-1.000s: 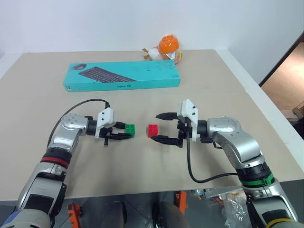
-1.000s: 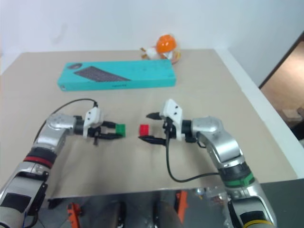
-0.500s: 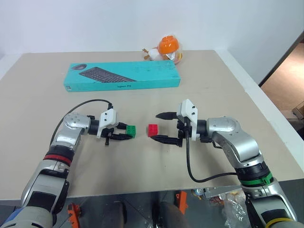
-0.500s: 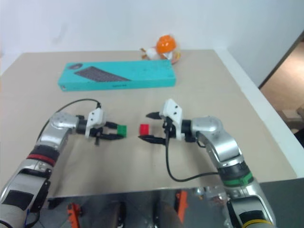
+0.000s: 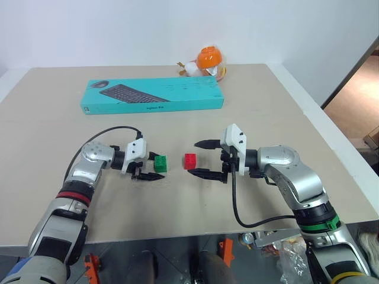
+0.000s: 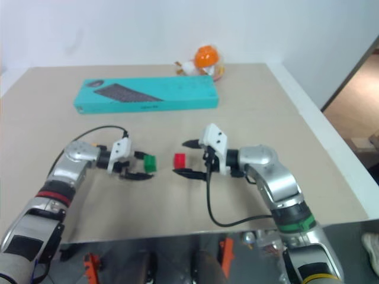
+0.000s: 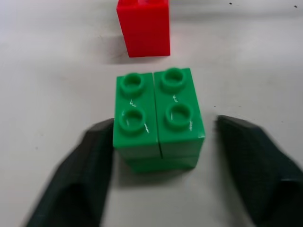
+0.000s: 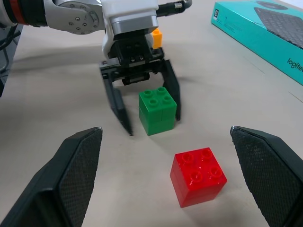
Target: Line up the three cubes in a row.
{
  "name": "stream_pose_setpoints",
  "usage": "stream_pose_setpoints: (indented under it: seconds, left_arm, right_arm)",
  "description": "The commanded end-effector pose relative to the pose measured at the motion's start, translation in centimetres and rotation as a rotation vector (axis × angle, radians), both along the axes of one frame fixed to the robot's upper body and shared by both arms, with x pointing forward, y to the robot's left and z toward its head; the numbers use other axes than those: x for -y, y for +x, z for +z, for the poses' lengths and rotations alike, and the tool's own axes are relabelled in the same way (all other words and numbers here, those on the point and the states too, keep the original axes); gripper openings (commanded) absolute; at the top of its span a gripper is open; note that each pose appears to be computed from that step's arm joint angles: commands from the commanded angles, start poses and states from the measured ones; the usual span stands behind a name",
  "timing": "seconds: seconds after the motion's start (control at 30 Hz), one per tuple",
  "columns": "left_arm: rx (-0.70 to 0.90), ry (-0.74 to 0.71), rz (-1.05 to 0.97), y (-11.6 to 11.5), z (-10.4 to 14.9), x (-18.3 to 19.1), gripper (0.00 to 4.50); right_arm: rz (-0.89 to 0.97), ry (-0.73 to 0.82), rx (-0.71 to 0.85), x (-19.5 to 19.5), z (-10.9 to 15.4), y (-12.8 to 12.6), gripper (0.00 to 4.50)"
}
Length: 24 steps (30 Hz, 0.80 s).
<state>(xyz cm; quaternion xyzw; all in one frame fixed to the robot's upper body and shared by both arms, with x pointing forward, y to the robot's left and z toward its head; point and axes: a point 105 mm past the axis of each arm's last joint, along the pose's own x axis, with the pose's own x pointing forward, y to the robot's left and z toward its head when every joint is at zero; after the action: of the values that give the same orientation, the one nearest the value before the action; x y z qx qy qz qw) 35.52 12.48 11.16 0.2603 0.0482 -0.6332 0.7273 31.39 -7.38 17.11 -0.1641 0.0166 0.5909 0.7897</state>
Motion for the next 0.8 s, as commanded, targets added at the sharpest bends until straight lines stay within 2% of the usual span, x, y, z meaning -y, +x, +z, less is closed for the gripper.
stream_pose_setpoints:
  seconds: [0.03,0.27,0.47,0.6,0.8]
  left_arm:
    - [0.092,0.012,-0.009,0.6,1.8,0.0,4.45]
    - [0.155,0.0,-0.005,-0.1,3.5,-0.6,4.45]
    - [0.076,-0.101,0.126,-2.1,6.3,-3.1,4.45]
    - [0.041,-0.257,0.364,-2.6,8.4,-5.5,4.45]
    - [0.198,-0.525,0.841,-2.6,9.9,-9.1,4.45]
  right_arm:
    - [0.007,0.014,0.037,0.0,0.8,0.0,4.5]
    - [0.019,0.012,0.042,-0.2,0.8,0.1,4.5]
    - [0.033,0.011,0.051,-0.1,1.2,0.3,4.5]
    - [0.044,0.015,0.059,0.1,1.7,0.4,4.5]
    - [0.067,0.022,0.066,0.0,2.1,0.4,4.5]
